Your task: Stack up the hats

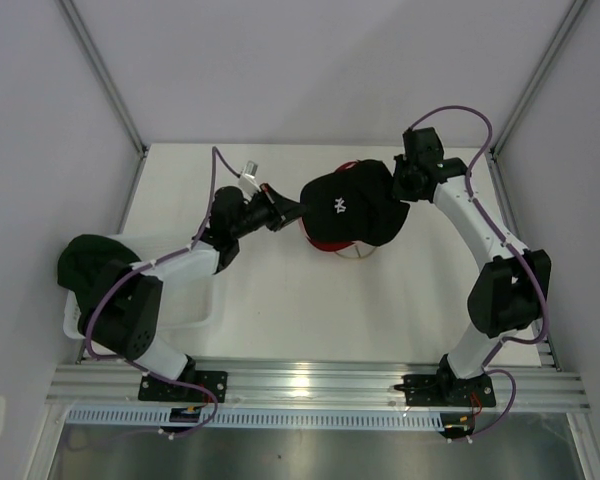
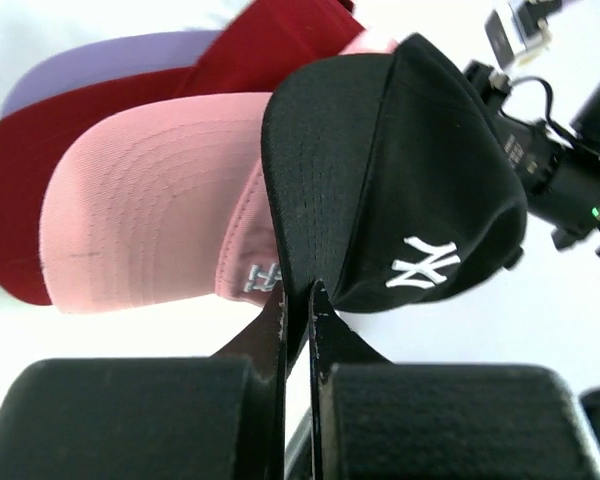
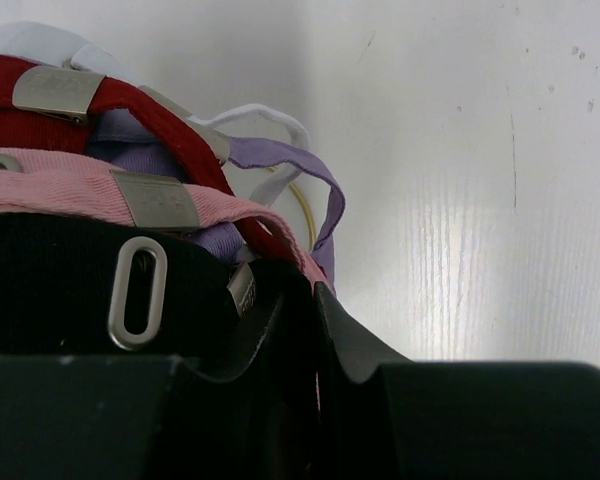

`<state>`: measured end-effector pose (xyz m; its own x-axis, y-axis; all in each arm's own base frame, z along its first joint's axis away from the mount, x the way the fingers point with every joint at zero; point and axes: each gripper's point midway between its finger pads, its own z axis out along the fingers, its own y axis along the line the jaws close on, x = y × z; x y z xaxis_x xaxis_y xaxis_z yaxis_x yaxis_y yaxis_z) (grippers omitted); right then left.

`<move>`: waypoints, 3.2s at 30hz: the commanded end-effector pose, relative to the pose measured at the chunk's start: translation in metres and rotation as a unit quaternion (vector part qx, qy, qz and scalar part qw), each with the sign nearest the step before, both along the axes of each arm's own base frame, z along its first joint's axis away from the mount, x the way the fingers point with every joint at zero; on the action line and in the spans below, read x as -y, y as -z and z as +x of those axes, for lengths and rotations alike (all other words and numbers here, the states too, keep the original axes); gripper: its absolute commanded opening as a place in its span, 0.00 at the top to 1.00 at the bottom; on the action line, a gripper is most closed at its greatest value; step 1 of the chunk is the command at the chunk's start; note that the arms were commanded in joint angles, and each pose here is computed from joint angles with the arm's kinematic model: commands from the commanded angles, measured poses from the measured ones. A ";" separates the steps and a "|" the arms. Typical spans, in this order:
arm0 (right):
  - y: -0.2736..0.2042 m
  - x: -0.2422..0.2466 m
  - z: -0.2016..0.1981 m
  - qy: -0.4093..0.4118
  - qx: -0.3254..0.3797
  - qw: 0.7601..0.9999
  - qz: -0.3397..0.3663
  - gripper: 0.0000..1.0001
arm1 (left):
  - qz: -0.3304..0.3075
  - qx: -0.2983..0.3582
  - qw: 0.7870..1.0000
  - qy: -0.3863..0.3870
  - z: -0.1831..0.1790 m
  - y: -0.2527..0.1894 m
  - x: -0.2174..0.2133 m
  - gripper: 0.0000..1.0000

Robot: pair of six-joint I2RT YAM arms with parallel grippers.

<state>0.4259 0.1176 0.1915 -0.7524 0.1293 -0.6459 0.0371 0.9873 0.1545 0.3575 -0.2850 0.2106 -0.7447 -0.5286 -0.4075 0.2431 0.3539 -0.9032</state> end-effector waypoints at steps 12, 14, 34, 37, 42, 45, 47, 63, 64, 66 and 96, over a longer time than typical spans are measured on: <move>0.042 0.000 -0.003 0.003 -0.046 0.999 -0.020 0.77 | 0.184 -0.148 0.967 -0.091 0.010 0.131 -0.029 0.99; 0.043 0.002 -0.003 0.005 -0.047 0.999 -0.022 0.76 | 0.191 -0.160 0.964 -0.092 0.003 0.142 -0.033 0.99; 0.002 0.010 0.013 -0.012 -0.015 1.000 0.003 0.36 | 0.255 -0.129 0.958 -0.037 -0.016 0.147 -0.041 0.98; -0.026 0.009 0.011 -0.026 0.001 1.000 0.004 0.31 | 0.260 -0.085 0.961 -0.030 -0.011 0.114 -0.041 0.91; -0.066 0.005 0.008 -0.045 0.025 0.999 0.015 0.25 | 0.266 -0.026 0.963 -0.024 -0.011 0.063 -0.044 0.66; -0.083 0.005 0.006 -0.048 0.034 0.998 0.013 0.22 | 0.268 -0.009 0.963 -0.022 -0.008 0.044 -0.043 0.52; -0.092 0.007 0.004 -0.046 0.037 0.998 0.010 0.20 | 0.272 0.000 0.962 -0.023 -0.003 0.036 -0.042 0.42; -0.183 -0.007 -0.017 -0.092 0.120 0.987 0.058 0.14 | 0.349 0.061 0.929 -0.103 -0.030 -0.056 -0.115 0.07; -0.191 -0.019 -0.020 -0.115 0.132 0.982 0.071 0.14 | 0.356 0.059 0.924 -0.124 -0.032 -0.062 -0.127 0.06; -0.197 -0.038 -0.024 -0.143 0.143 0.977 0.066 0.14 | 0.373 0.048 0.909 -0.180 -0.044 -0.072 -0.165 0.03; -0.177 -0.125 -0.049 -0.265 0.131 0.948 0.119 0.01 | 0.493 -0.264 0.599 -0.573 -0.152 0.037 -0.477 0.09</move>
<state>0.3765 0.2404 0.3368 -0.6438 -0.0800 -0.7610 -0.4894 0.8076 0.3291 0.1994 0.1711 0.1697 -0.3009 -0.5703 -0.7643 -0.8840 0.4675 -0.0008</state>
